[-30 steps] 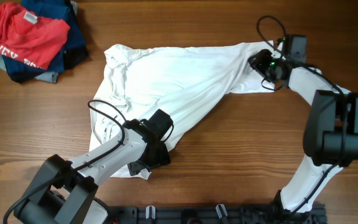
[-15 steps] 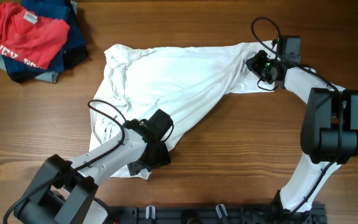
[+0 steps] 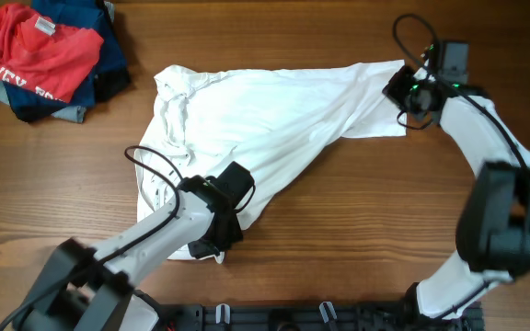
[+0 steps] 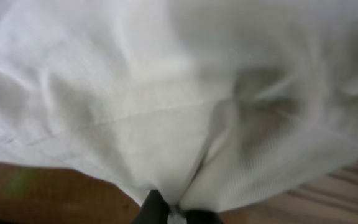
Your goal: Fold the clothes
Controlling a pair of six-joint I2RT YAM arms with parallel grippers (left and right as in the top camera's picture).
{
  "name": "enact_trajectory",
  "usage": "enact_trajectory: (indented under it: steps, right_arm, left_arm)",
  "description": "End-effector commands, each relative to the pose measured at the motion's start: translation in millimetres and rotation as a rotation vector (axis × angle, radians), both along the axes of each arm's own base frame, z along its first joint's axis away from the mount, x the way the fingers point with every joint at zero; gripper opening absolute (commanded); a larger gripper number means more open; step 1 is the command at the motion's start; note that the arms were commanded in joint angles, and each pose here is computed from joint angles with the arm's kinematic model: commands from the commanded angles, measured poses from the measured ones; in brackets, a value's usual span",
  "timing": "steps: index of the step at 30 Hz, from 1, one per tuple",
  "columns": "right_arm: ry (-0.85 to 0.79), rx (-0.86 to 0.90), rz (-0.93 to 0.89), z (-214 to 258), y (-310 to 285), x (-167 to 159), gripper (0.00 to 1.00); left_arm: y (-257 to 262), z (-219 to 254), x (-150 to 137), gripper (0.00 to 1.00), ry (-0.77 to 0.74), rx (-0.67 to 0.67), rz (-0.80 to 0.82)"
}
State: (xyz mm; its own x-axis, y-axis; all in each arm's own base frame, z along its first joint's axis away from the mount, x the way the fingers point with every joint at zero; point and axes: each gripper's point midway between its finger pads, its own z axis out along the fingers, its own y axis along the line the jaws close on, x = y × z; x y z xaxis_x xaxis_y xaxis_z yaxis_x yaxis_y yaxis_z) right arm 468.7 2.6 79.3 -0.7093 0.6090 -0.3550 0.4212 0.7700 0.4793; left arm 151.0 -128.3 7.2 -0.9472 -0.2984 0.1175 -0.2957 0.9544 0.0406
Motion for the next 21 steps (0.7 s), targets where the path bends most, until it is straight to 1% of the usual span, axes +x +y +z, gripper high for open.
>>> enact_trajectory:
  steps: [1, 8, 13, 16, 19, 21]
  right_arm:
    - [-0.115, -0.035, -0.028, 70, -6, -4, 0.04]
    - [-0.115, -0.031, -0.033, 117, -3, -47, 0.04]
    - [-0.148, -0.027, -0.049, 155, -1, -81, 0.04]
    - [-0.188, -0.035, -0.052, 183, 1, -111, 0.04]
    - [-0.238, -0.044, -0.046, 212, 4, -149, 0.04]
    - [-0.27, -0.059, -0.033, 227, 5, -166, 0.04]
  left_arm:
    - [-8, 35, 16, 0.04, -0.1, -0.048, -0.003]
    - [-4, 92, 12, 0.04, -0.212, -0.13, -0.004]
    - [4, 147, 9, 0.04, -0.342, -0.187, -0.033]
    - [9, 183, 4, 0.04, -0.414, -0.23, -0.053]
    - [13, 219, 0, 0.04, -0.48, -0.266, -0.057]
    - [15, 236, -1, 0.04, -0.512, -0.281, -0.074]
